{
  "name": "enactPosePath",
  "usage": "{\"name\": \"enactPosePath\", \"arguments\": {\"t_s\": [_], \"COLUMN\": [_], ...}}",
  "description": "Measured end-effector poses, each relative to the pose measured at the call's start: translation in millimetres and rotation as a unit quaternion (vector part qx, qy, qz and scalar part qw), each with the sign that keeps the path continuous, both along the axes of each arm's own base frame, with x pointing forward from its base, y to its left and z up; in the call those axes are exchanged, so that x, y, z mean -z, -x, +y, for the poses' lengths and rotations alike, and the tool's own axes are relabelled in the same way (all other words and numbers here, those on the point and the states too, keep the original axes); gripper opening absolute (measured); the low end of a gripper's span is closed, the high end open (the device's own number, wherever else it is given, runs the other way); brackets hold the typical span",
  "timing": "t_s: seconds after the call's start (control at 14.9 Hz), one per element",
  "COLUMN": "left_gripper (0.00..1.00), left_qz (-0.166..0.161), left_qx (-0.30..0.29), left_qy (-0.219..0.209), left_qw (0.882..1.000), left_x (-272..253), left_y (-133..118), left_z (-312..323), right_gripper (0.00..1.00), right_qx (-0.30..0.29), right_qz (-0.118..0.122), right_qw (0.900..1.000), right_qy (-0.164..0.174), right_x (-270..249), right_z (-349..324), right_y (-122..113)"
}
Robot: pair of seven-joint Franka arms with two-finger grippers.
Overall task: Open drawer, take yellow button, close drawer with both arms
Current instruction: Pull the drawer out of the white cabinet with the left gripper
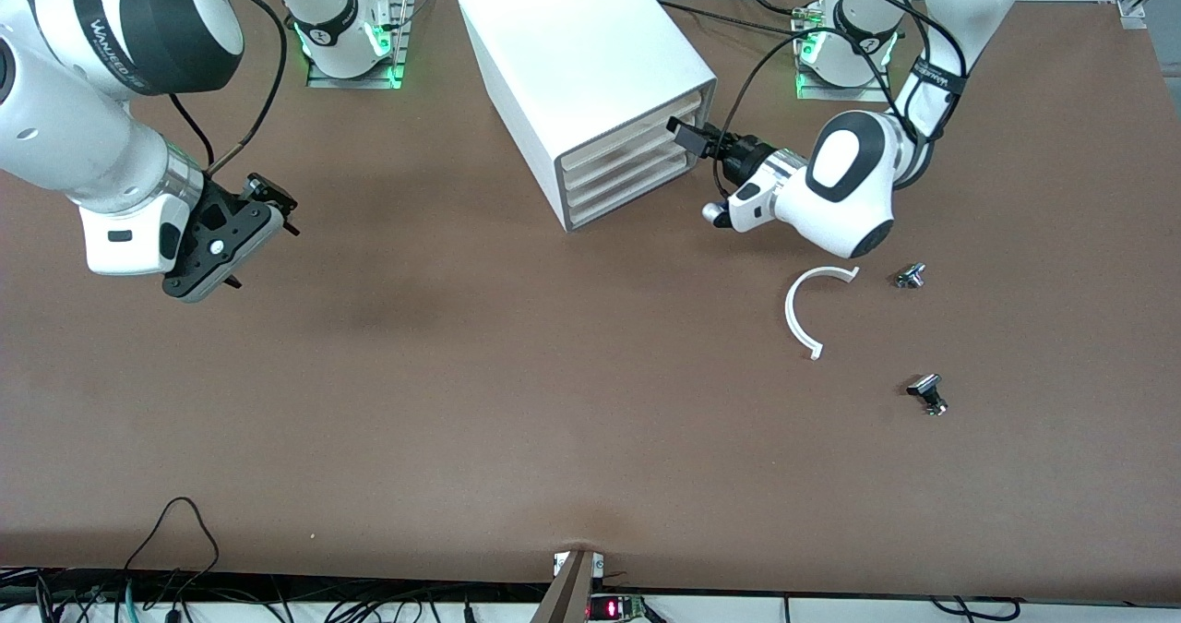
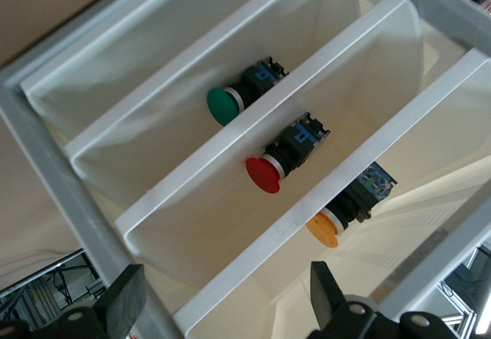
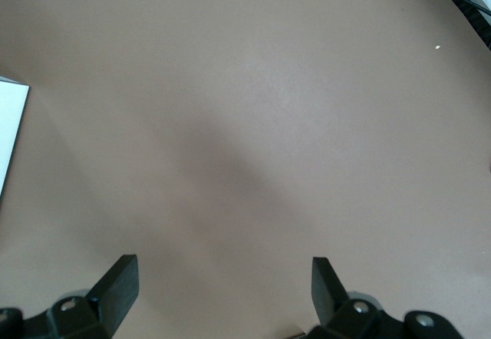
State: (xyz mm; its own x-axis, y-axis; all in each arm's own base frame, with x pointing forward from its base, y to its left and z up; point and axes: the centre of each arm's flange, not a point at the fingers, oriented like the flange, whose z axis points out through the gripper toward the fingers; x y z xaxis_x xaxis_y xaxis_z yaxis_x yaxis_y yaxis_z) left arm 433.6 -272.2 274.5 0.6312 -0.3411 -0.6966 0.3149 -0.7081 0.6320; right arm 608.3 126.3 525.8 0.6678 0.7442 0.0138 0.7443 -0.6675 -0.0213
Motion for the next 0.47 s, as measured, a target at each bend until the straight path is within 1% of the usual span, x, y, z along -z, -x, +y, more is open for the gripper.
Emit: {"name": "enactPosePath", "arguments": {"t_s": [0.07, 0.13, 0.2, 0.27, 0.33, 0.47], "left_gripper": [0.93, 0.87, 0.84, 0.84, 0.78, 0.58], "left_qz": [0.001, -0.003, -0.007, -0.013, -0.016, -0.021], "left_qx": [-0.001, -0.003, -0.002, -0.002, -0.001, -0.004], "left_qy": [0.002, 0.001, 0.002, 0.004, 0.009, 0.019], "left_qw": [1.000, 1.000, 1.000, 1.000, 1.000, 1.000], "left_x": [2.1, 8.5, 11.6, 14.5, 16.0, 14.1], "left_y": [5.4, 14.6, 17.9, 19.6, 20.8, 19.4], "left_z": [-6.5, -15.4, -17.0, -17.0, -16.5, -17.5], "right_gripper": [1.00, 1.00, 1.00, 1.00, 1.00, 1.00], "right_qx": [-0.005, -0.024, -0.031, -0.038, -0.043, -0.052], "right_qz": [0.000, -0.001, -0.001, -0.001, -0.001, -0.001], "right_qw": [1.000, 1.000, 1.000, 0.999, 0.999, 0.999], "right_qy": [0.000, 0.000, 0.000, 0.000, 0.000, 0.000], "right_x": [-0.2, -0.5, -0.6, -0.6, -0.5, -0.6], "right_z": [0.5, 0.3, 0.8, 3.2, 8.0, 18.9], "right_y": [0.0, -0.1, 0.0, 0.6, 1.6, 4.1]}}
